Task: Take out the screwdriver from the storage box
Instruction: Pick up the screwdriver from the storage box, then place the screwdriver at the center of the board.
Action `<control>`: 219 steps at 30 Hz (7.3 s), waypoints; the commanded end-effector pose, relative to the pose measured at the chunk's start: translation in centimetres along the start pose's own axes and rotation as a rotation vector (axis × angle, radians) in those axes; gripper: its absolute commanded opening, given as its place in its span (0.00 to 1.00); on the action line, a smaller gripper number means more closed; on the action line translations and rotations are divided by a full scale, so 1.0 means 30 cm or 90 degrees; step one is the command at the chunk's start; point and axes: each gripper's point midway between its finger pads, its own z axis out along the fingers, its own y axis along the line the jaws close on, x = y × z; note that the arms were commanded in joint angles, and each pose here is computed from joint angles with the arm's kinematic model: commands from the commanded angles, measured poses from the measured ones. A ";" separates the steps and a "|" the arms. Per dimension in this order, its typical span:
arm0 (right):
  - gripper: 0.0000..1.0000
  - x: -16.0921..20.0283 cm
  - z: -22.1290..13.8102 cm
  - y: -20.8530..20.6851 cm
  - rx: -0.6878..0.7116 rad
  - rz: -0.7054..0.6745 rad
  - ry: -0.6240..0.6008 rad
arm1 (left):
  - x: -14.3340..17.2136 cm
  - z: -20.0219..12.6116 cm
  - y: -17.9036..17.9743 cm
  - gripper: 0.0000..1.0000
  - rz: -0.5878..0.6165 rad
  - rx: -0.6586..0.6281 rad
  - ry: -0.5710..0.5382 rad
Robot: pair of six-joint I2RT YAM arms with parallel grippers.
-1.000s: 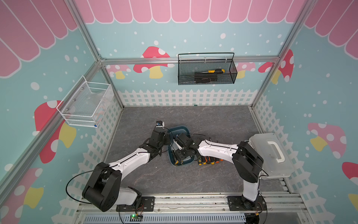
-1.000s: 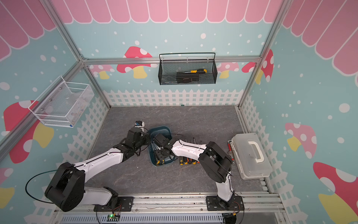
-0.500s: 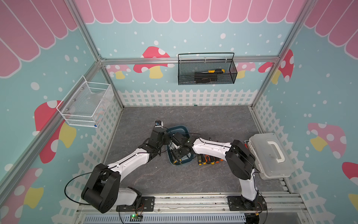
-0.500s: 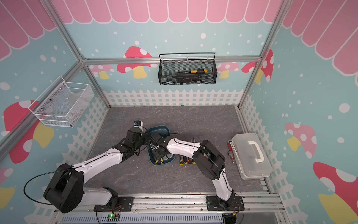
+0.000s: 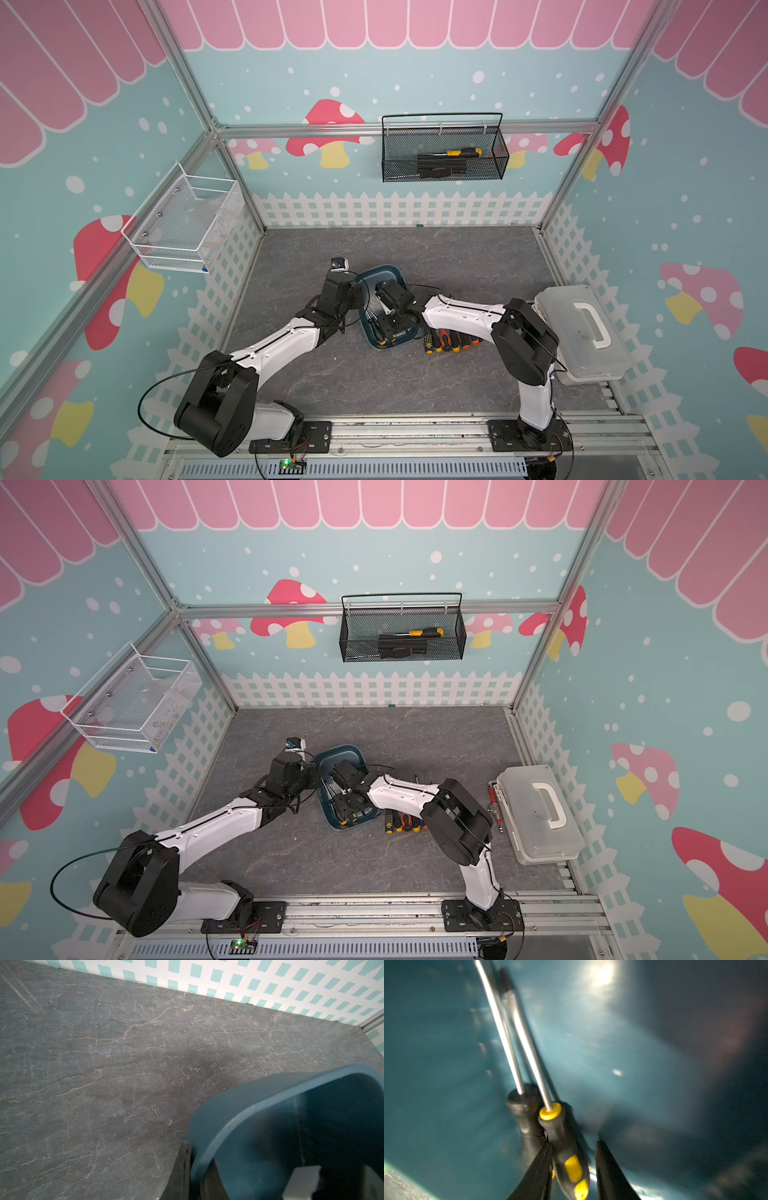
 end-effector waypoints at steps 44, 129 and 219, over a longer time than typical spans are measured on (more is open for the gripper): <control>0.04 -0.004 0.136 -0.132 0.122 0.021 0.018 | 0.008 -0.027 -0.003 0.00 -0.003 0.020 0.000; 0.00 0.323 -0.399 -0.846 0.138 0.189 0.068 | 0.023 0.002 0.011 0.00 -0.006 0.013 0.010; 0.32 0.253 -0.490 -0.808 0.050 0.246 -0.019 | 0.014 -0.007 0.013 0.00 -0.008 0.009 0.011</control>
